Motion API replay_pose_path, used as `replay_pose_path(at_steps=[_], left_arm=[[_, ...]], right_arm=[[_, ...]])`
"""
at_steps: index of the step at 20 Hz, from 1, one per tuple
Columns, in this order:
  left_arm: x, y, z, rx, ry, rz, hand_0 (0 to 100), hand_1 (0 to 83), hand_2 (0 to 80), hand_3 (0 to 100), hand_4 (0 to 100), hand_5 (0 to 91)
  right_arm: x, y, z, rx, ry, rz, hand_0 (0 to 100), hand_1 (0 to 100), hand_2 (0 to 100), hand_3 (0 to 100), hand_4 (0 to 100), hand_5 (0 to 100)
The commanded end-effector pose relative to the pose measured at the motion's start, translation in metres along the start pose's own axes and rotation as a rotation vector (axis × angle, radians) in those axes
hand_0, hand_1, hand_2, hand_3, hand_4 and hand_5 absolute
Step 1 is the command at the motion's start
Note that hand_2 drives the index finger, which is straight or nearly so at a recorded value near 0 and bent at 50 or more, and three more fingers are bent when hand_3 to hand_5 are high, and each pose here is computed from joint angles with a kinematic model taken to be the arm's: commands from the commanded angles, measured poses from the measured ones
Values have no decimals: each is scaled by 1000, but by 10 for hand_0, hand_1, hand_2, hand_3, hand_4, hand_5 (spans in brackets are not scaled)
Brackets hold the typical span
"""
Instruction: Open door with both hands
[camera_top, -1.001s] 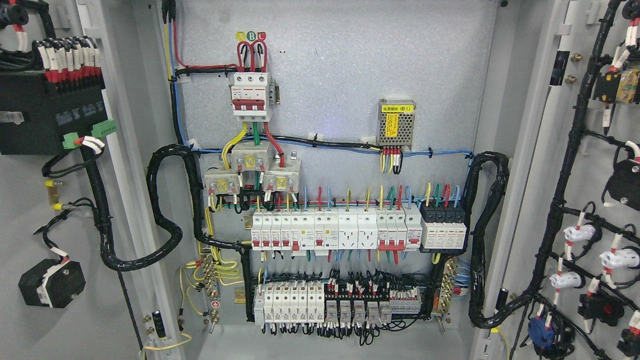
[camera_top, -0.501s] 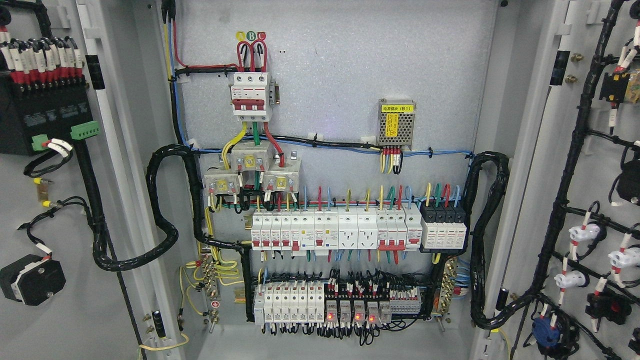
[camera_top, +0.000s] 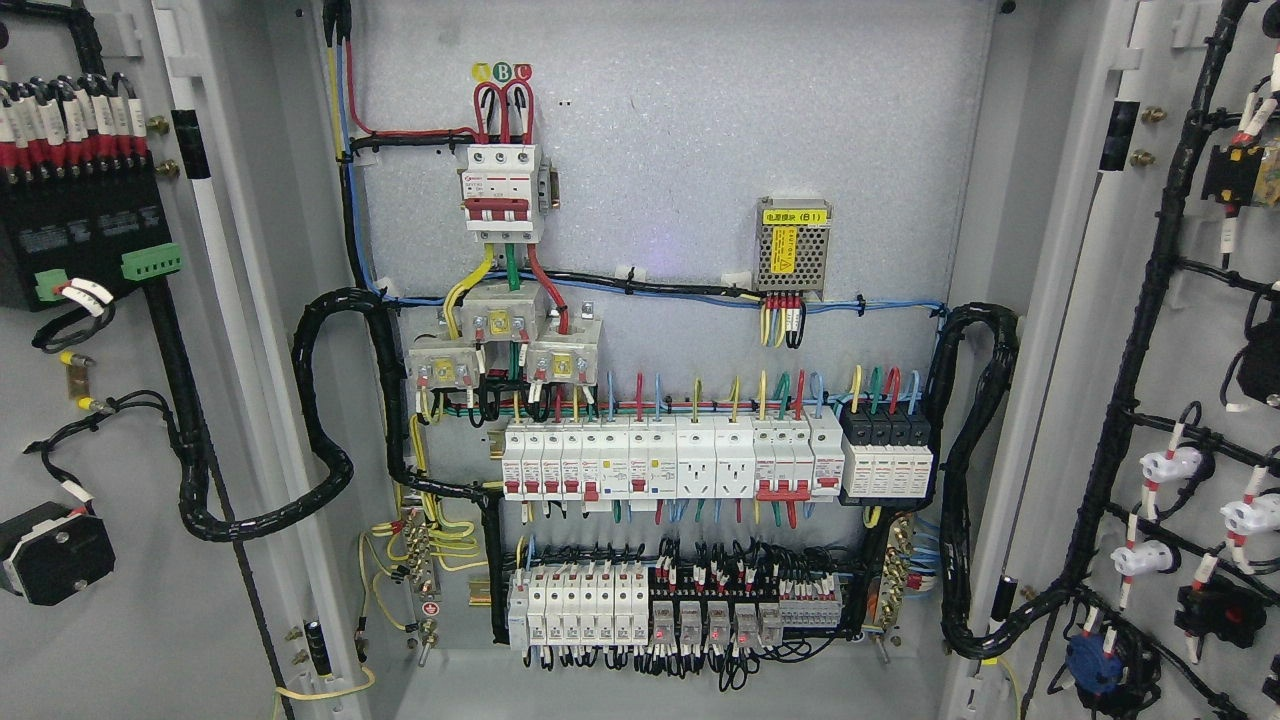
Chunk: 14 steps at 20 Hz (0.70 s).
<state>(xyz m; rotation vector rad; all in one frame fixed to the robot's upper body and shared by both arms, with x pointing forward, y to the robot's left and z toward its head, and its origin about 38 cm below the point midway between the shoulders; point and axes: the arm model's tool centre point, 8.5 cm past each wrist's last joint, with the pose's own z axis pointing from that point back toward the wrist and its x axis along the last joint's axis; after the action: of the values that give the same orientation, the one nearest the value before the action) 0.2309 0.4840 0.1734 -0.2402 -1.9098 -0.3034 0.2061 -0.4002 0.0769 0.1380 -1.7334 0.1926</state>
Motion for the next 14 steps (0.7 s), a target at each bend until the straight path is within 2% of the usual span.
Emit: replay_pose_path(at_steps=[1,8,14], left_arm=[[1,27,8,30,46,-12,289,0,27,28,33,0],[-1,37,2,41,47,11,289,0,27,28,33,0],[2,45,-2,40,49,1,289,0,28,27,34,0]], right_arm=[[-1,-3,1,-3,10,4,219,0,0,0,0,0],[-4,7,-2,24,11,-10,219,0,0,0,0,0],[-10,21,-9,57,11,-37,219,0,0,0,0,0]])
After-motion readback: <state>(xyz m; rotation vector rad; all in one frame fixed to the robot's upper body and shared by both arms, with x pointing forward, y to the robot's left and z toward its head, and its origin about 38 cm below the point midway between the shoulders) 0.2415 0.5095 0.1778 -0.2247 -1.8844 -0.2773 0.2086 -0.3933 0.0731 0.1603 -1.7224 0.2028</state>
